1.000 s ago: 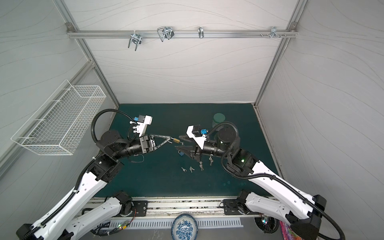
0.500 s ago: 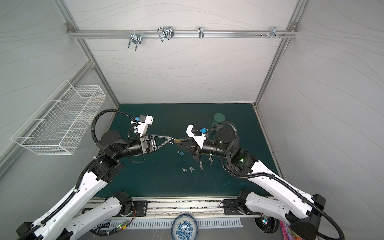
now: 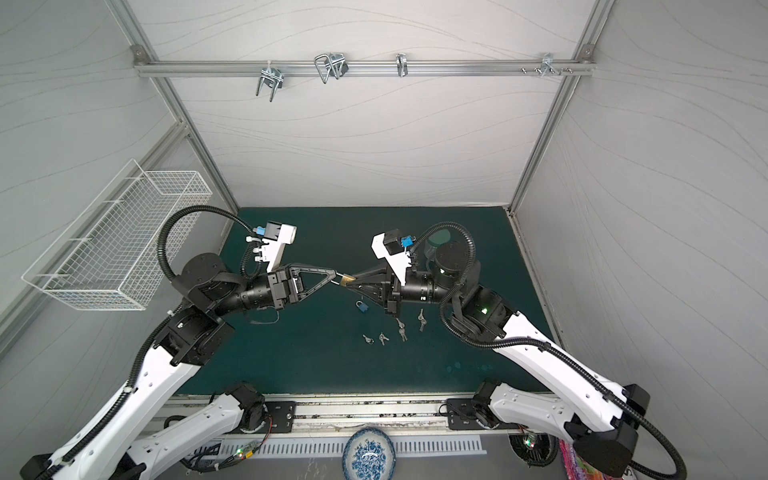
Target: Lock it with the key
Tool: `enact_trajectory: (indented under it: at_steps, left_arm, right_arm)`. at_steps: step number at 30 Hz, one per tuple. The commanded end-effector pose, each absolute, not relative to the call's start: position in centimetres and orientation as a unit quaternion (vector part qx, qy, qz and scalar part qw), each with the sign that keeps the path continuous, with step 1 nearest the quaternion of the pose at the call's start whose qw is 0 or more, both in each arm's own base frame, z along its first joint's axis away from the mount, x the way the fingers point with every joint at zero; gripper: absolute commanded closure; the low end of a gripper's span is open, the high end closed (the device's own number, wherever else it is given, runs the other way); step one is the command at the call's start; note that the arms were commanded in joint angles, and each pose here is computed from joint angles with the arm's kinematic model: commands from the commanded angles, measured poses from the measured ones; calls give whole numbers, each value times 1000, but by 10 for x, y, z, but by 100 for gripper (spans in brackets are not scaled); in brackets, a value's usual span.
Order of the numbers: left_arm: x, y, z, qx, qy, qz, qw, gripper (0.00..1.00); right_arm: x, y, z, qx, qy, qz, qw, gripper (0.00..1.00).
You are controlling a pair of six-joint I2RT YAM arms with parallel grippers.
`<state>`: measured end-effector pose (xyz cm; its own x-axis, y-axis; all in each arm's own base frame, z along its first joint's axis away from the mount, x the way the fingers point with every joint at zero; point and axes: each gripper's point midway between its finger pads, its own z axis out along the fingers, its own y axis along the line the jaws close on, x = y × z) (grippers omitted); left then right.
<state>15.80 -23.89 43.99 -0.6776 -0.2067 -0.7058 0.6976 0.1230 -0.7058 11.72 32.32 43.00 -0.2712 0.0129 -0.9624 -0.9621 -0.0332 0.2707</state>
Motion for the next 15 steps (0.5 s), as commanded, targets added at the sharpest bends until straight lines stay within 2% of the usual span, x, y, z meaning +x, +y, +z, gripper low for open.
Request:
enact_trajectory:
  at_steps: [1,9,15]
  left_arm:
    - [149,-238,463,241,636,-621,391,100]
    - [150,-244,469,268,630,-614,394,100]
    - [152,-248,461,263,632,-623,379,100]
  right_arm:
    - [95,321,452,-413,536,658,330,100]
    - [91,317,474,-410,528,675,312,100]
    - [103,319,472,-404,542,651,345,100]
